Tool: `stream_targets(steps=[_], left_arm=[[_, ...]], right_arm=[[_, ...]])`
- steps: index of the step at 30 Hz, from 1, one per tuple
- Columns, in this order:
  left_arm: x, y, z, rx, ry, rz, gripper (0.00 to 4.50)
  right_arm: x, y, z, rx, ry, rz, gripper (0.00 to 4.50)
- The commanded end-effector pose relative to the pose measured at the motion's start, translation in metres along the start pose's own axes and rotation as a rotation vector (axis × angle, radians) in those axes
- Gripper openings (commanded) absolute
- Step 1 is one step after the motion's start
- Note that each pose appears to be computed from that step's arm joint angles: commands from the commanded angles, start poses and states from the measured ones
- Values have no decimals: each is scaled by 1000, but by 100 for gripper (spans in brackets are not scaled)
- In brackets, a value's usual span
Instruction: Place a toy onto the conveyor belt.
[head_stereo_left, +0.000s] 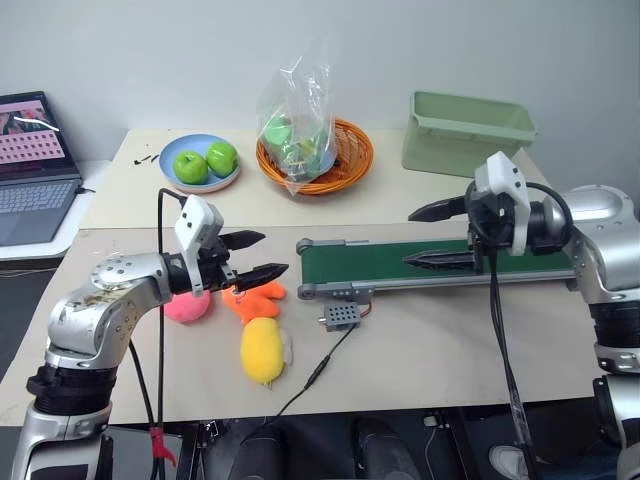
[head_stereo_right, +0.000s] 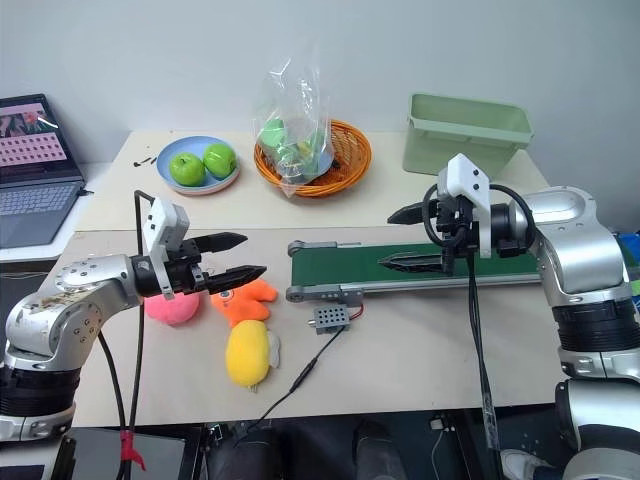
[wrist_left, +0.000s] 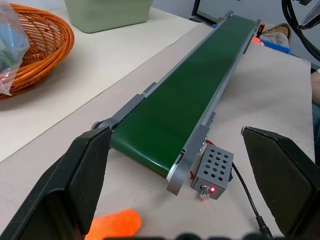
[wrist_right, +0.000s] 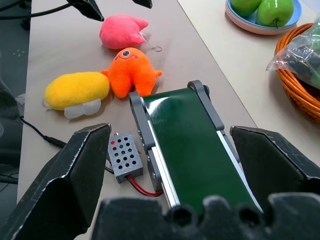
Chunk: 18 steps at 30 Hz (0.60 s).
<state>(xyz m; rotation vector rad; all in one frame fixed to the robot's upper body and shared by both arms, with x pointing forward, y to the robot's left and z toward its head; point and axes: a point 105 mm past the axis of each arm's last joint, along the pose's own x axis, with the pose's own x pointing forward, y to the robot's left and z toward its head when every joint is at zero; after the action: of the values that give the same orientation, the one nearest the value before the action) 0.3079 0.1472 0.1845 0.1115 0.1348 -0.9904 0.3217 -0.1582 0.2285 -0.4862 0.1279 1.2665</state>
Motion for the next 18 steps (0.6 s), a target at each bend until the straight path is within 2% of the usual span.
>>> stream_targets(steps=[1,7,12,15,18], left_arm=[[-2,4,10,58,-14,16,442],[-13,16,3,-70,-16,65,442],[-46,51,-6,-171,-63,269,442],[-90,88,-22,-356,-183,519,442],[-123,103,-44,-608,-317,652,442]], right_arm=[[-9,-1,13,-51,-28,-33,450],[-6,-1,12,-43,-36,-27,450],[-1,0,12,-42,-43,-5,450],[3,0,11,-39,-46,7,450],[5,-1,10,-37,-43,14,450]])
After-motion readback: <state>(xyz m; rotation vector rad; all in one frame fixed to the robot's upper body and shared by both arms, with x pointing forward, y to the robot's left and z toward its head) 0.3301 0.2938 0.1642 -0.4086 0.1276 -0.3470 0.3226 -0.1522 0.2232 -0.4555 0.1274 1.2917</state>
